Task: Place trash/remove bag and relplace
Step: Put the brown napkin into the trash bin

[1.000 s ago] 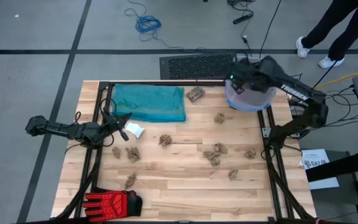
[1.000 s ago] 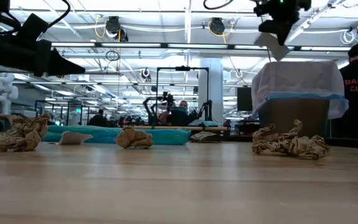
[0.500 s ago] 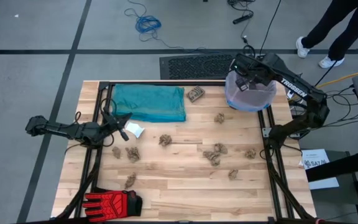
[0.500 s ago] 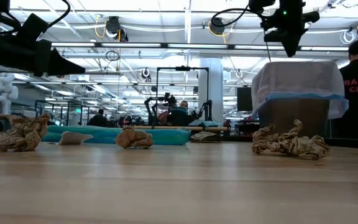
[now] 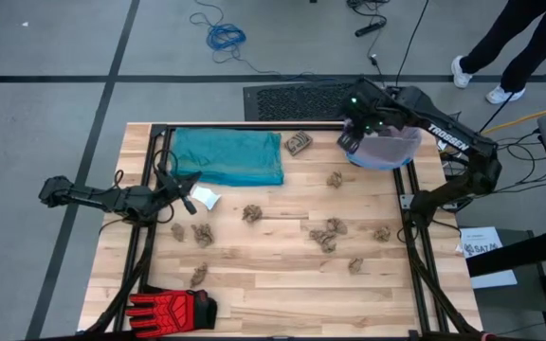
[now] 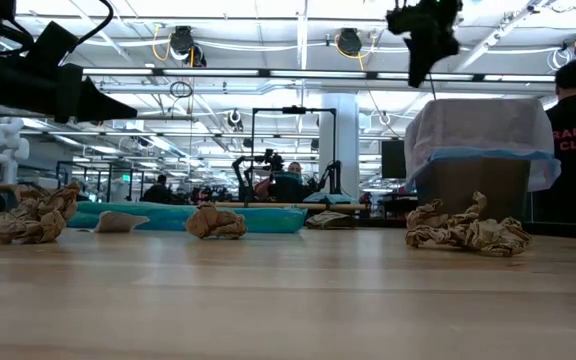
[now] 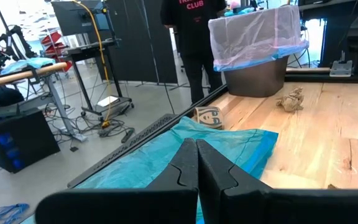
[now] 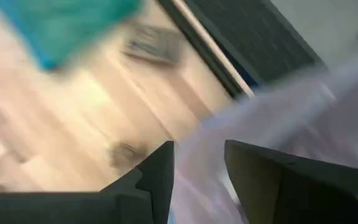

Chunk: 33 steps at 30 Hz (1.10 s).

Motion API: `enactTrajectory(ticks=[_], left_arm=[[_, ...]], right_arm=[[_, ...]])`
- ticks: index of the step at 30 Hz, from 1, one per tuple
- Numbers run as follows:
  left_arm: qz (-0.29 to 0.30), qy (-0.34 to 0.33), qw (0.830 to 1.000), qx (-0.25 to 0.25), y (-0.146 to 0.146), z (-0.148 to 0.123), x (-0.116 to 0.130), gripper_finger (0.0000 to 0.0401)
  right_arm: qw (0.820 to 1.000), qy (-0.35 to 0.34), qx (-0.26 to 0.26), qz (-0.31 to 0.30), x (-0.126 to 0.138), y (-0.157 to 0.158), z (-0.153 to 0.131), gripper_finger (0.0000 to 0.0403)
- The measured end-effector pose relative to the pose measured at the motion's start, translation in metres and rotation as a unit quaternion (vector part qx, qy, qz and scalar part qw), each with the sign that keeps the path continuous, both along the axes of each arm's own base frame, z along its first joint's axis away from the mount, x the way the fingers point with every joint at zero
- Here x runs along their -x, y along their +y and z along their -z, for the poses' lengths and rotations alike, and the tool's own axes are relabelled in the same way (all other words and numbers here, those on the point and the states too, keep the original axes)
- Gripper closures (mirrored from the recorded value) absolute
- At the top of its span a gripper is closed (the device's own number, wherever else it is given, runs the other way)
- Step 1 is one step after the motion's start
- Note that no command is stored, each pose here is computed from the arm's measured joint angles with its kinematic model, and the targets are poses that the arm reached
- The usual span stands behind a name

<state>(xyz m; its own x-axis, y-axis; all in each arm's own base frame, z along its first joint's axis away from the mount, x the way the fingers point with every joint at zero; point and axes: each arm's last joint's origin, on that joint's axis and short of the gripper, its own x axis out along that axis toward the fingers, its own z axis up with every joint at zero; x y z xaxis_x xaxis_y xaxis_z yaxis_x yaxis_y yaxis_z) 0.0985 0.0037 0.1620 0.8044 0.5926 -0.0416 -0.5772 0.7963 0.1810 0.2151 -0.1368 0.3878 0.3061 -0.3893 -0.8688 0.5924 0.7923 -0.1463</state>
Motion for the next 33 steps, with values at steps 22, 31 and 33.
enactTrajectory(ticks=[22,31,33], left_arm=[[0.0,0.0,1.0,0.0,0.0,0.0,0.0,0.0401],[0.0,0.0,1.0,0.0,0.0,0.0,0.0,0.0401],[0.0,0.0,1.0,0.0,0.0,0.0,0.0,0.0401]], right_arm=[[0.964,0.186,-0.112,-0.154,-0.064,0.034,0.173,0.0193],[0.96,0.209,-0.129,-0.137,-0.065,0.029,0.23,0.0184],[0.958,0.216,-0.134,-0.132,-0.067,0.028,0.239,0.0195]])
